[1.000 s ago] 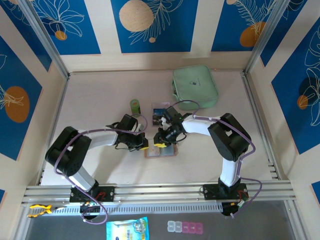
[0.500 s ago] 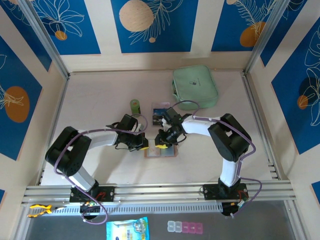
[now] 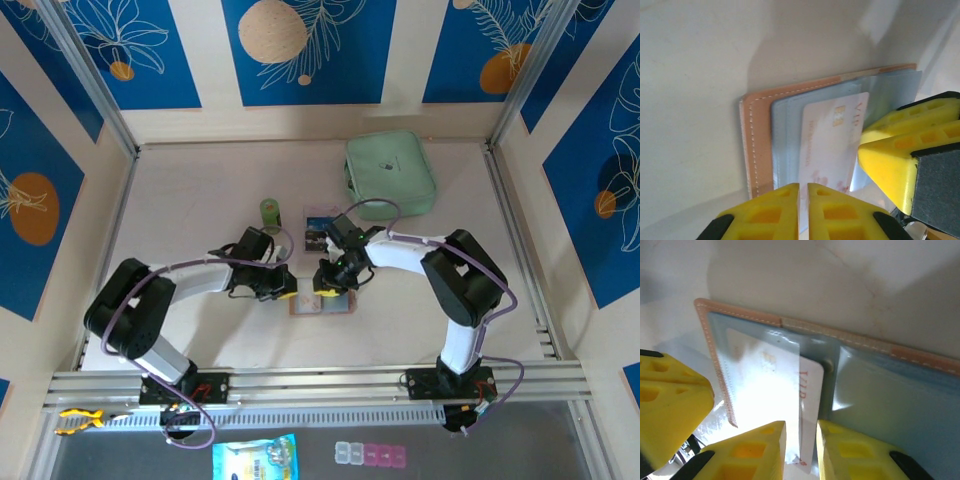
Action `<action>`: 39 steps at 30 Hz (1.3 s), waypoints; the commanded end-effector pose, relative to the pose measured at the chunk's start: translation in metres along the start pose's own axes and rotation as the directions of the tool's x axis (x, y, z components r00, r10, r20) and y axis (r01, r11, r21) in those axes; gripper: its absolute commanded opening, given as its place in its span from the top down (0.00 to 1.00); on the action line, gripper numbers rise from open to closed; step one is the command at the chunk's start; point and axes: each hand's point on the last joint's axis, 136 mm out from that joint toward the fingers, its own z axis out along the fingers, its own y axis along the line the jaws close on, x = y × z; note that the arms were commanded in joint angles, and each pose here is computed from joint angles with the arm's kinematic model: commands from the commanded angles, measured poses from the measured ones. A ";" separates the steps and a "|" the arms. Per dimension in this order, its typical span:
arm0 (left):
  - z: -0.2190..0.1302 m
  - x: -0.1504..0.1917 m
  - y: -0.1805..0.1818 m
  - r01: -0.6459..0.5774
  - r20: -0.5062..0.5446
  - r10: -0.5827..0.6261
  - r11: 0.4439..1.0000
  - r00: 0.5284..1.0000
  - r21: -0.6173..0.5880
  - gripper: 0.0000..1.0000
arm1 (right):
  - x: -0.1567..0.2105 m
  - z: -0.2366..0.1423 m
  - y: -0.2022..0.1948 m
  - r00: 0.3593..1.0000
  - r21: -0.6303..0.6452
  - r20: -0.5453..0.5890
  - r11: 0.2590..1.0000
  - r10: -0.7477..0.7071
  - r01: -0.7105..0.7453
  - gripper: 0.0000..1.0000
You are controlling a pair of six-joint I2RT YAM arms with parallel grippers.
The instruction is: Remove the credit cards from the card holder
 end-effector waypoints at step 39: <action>0.018 0.021 0.024 0.049 -0.089 -0.052 0.998 0.995 -0.036 1.00 | 0.018 0.013 -0.003 0.995 -0.013 -0.094 0.999 0.036 -0.037 0.76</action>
